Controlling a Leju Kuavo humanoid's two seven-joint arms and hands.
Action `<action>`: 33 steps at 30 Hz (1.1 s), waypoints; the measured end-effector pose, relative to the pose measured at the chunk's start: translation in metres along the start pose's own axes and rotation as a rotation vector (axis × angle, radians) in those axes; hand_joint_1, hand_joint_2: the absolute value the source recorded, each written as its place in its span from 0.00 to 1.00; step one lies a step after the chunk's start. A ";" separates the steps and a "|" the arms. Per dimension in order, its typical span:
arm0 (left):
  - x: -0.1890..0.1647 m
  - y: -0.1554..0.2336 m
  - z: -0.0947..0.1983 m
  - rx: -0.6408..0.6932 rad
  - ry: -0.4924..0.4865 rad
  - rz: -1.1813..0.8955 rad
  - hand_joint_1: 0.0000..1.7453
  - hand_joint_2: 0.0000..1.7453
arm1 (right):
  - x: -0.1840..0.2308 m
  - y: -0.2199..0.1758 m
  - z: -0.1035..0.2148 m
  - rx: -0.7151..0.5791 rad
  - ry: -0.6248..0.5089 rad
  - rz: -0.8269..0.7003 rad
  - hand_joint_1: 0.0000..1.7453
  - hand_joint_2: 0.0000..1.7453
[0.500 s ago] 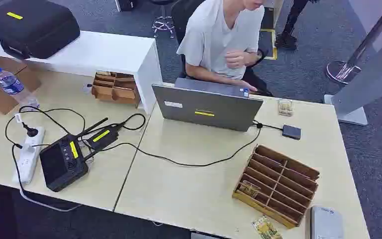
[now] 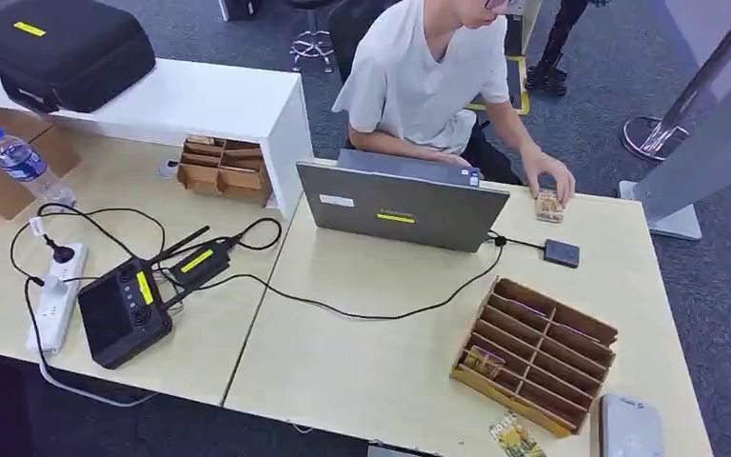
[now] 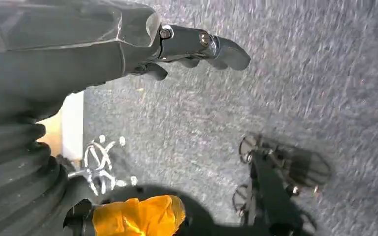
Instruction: Pass the card to the sensor for recognition and then transmit it.
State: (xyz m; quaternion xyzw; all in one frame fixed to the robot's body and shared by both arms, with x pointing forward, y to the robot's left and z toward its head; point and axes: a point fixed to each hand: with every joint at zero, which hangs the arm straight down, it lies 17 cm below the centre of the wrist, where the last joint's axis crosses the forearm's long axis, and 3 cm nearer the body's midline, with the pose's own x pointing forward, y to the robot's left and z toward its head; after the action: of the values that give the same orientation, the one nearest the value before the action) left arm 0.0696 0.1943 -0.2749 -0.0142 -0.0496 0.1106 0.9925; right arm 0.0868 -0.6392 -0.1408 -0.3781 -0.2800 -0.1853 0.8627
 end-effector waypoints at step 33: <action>0.003 0.001 0.001 -0.052 -0.037 -0.074 0.00 1.00 | 0.576 -0.393 0.126 -0.435 -0.948 -0.235 0.00 1.00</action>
State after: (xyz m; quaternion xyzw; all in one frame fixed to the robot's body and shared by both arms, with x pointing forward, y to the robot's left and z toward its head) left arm 0.0718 0.1960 -0.2740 -0.0359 -0.0713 0.0729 0.9941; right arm 0.2805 -0.8599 0.5036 -0.5565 -0.6347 -0.1435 0.5166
